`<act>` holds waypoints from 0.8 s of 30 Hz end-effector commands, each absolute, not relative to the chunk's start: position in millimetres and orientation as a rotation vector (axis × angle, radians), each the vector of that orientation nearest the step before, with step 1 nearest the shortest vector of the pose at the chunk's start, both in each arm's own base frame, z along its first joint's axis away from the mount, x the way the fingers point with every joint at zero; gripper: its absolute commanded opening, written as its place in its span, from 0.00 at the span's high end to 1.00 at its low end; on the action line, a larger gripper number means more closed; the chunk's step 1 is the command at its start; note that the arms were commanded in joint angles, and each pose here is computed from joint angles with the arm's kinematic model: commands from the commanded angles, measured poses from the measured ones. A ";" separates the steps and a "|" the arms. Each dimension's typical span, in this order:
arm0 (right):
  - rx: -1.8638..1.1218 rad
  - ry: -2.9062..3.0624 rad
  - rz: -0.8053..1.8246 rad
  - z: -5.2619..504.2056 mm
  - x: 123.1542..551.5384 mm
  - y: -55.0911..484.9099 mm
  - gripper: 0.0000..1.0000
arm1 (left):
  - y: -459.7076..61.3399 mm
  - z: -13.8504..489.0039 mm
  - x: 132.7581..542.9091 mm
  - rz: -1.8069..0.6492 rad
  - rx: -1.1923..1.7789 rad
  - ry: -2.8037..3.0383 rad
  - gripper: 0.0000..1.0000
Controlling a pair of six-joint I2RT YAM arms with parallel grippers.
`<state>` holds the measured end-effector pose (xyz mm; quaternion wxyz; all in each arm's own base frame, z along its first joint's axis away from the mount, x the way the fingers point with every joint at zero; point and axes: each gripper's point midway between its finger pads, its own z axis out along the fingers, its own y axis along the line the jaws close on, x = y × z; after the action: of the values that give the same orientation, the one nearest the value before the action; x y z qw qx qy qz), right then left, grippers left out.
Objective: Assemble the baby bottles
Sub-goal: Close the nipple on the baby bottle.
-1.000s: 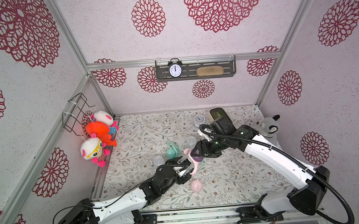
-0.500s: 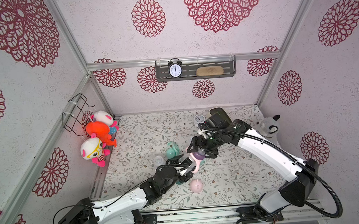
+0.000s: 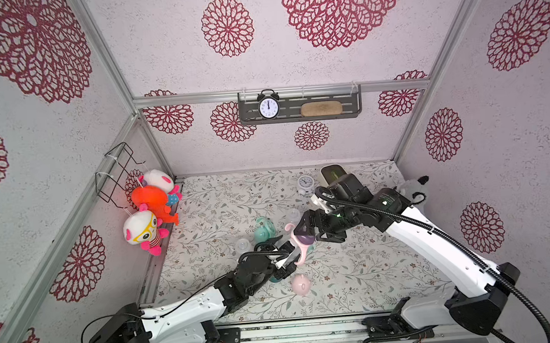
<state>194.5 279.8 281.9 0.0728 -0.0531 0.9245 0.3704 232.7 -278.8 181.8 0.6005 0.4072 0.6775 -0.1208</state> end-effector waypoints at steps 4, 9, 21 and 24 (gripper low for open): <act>-0.294 2.640 1.025 293.5 195.1 265.0 0.05 | -284.3 218.5 235.1 -0.388 0.886 1.505 1.00; -0.462 2.466 1.089 311.0 192.5 270.2 0.05 | -282.9 224.1 233.1 -0.462 0.879 1.505 1.00; -0.599 2.354 1.089 320.5 203.3 285.6 0.03 | -284.3 224.3 229.1 -0.510 0.901 1.548 1.00; -0.623 2.346 1.098 322.9 202.2 290.1 0.03 | -284.7 224.8 229.6 -0.510 0.903 1.552 1.00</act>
<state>202.7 281.9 302.2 0.2113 -0.2002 0.8766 0.3833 226.8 -282.1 199.6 0.5750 0.3996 0.6835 -0.2063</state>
